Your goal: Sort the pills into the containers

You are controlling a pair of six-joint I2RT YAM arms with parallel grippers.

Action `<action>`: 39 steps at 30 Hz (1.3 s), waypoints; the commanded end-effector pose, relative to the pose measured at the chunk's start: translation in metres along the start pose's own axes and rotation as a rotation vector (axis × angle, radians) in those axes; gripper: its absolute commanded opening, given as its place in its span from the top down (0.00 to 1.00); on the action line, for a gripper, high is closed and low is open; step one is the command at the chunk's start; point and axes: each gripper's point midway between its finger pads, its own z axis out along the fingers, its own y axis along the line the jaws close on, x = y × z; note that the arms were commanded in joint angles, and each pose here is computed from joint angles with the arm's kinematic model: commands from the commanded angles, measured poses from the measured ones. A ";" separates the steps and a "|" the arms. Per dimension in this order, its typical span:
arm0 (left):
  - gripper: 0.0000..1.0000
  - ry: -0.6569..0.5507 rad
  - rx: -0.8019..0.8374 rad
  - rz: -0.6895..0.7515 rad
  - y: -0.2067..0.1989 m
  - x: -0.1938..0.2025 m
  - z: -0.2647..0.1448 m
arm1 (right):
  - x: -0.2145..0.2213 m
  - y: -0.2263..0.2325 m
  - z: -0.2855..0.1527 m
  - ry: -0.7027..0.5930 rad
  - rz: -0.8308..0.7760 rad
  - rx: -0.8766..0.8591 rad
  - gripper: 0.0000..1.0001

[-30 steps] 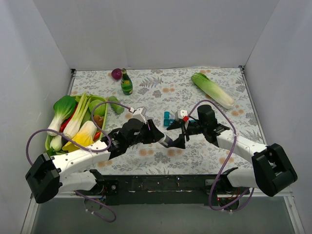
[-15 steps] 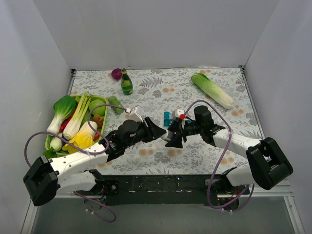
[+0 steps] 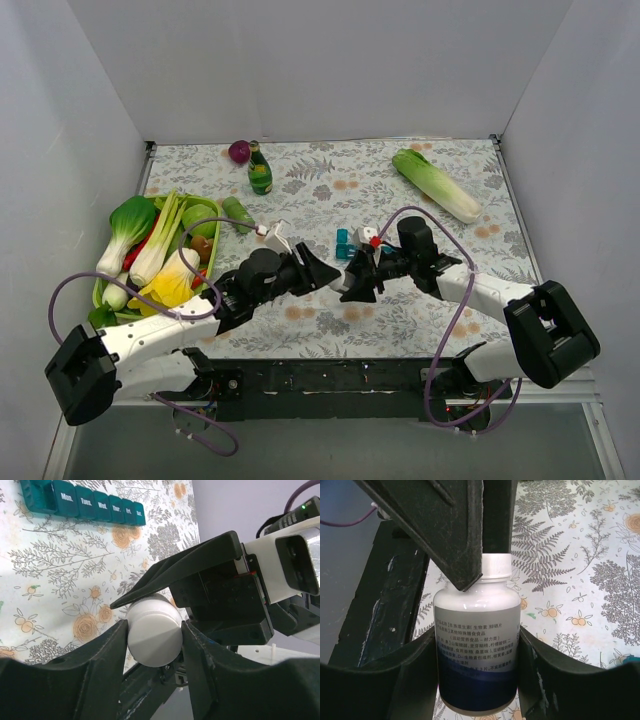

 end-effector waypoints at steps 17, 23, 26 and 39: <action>0.02 -0.062 0.398 0.764 -0.076 -0.028 -0.119 | -0.040 0.037 -0.029 0.193 -0.058 -0.147 0.99; 0.02 0.030 0.450 0.891 -0.070 -0.011 -0.104 | -0.044 0.040 -0.041 0.222 -0.120 -0.060 0.98; 0.02 0.015 0.496 0.935 -0.076 -0.011 -0.100 | -0.044 0.043 -0.046 0.230 -0.140 -0.035 0.98; 0.02 -0.032 0.602 1.039 -0.067 0.003 -0.082 | -0.029 0.042 -0.059 0.258 -0.179 0.002 0.98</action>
